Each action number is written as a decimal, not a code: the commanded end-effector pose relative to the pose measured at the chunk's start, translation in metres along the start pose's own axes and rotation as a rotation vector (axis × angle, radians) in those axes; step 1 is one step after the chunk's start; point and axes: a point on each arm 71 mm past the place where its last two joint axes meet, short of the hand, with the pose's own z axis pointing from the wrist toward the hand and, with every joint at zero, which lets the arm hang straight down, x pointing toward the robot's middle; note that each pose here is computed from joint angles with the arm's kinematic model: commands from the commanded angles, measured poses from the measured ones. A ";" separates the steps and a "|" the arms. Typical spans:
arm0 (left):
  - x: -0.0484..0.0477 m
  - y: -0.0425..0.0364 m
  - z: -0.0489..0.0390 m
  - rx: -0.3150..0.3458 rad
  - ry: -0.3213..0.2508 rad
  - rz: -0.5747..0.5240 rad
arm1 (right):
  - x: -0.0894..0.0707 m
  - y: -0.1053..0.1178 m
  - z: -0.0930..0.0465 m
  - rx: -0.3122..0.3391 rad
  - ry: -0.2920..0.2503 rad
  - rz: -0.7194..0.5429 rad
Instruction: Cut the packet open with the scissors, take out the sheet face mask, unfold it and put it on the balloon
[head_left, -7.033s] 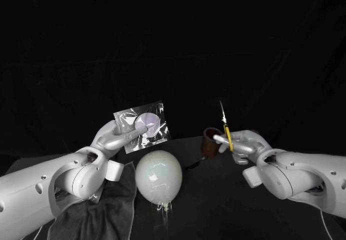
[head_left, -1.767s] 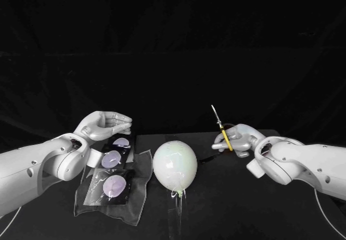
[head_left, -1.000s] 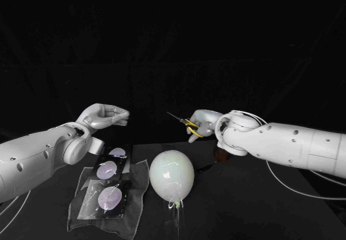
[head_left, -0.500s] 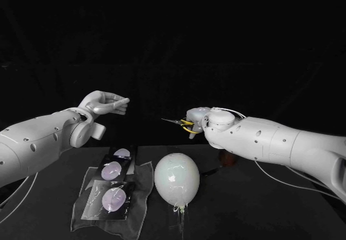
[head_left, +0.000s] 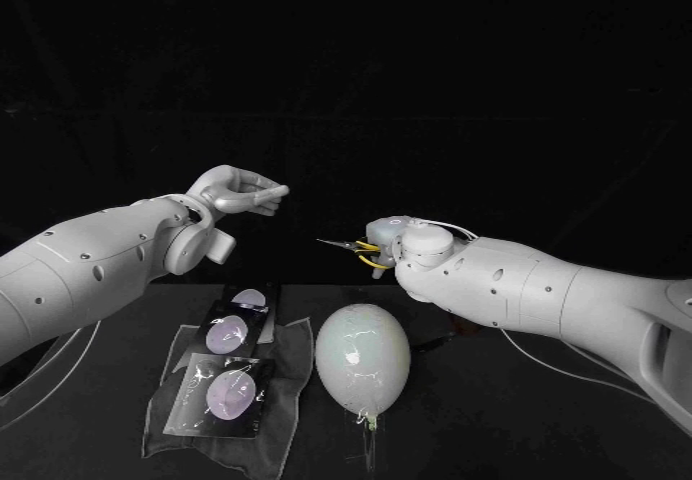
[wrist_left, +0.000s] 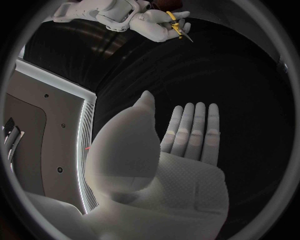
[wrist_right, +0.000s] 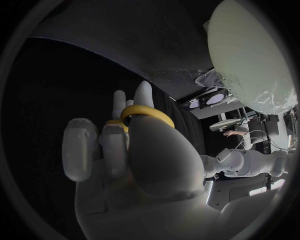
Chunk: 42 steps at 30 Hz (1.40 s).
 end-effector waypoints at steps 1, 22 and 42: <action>0.0202 -0.0058 0.0062 -0.043 0.152 0.113 | -0.008 0.008 0.001 -0.015 -0.102 -0.074; 0.0591 -0.0208 0.0271 -0.021 0.255 0.332 | -0.017 0.037 -0.006 -0.075 -0.225 -0.228; 0.0804 -0.0139 0.0288 -0.142 0.360 0.378 | -0.017 0.047 -0.012 -0.089 -0.251 -0.244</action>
